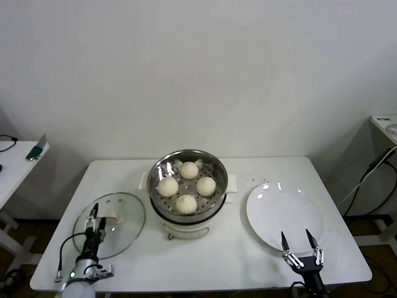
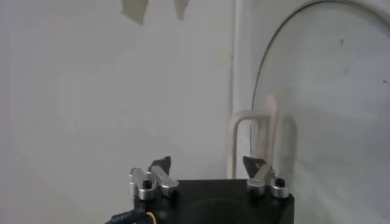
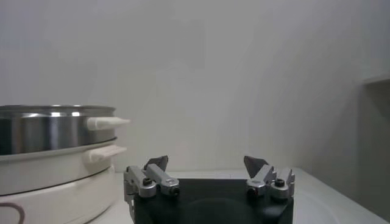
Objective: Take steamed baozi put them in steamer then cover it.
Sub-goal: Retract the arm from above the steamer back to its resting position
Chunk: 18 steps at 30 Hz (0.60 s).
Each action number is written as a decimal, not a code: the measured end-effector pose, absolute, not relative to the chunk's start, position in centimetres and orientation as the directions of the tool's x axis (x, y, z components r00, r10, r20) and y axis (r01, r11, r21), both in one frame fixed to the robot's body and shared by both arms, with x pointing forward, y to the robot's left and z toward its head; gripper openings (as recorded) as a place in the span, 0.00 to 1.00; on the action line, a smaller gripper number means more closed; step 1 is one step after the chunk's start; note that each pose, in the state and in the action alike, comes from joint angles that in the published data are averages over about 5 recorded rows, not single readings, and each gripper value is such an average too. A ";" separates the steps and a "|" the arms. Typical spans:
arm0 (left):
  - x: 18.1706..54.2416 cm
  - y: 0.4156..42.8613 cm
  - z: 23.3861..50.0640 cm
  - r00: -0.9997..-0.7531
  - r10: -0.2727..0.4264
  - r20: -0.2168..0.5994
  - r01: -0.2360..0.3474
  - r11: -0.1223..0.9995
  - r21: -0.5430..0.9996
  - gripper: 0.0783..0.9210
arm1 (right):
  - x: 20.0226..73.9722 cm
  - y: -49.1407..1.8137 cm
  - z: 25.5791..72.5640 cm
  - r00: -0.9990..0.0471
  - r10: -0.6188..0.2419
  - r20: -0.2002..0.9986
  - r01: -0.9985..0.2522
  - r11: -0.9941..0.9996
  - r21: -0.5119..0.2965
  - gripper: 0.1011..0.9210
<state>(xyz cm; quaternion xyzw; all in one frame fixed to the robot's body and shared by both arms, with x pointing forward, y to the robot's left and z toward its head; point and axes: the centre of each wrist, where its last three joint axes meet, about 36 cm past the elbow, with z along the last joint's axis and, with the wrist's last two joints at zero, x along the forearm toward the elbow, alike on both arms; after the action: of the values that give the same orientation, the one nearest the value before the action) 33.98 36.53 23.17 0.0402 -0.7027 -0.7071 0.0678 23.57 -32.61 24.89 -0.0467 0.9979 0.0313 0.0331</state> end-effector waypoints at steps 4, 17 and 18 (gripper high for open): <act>34.2 36.7 22.9 -0.985 -0.161 0.056 0.058 -0.006 0.998 0.63 | 23.5 -32.6 24.8 -0.994 -0.087 -0.071 -0.091 0.994 0.061 0.88; 34.6 36.8 23.0 -0.982 -0.176 0.069 0.072 -0.010 0.997 0.19 | 23.6 -32.4 24.8 -0.994 -0.075 -0.077 -0.080 0.995 0.065 0.88; 34.5 36.7 23.0 -0.982 -0.177 0.070 0.073 -0.009 0.997 0.15 | 23.5 -32.4 24.8 -0.994 -0.074 -0.077 -0.079 0.995 0.066 0.88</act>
<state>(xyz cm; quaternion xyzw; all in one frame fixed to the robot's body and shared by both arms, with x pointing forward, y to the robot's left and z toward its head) 34.52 36.73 23.04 0.0373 -0.6983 -0.7094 0.0881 23.53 -32.44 24.80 -0.0384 0.9980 0.0343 0.0375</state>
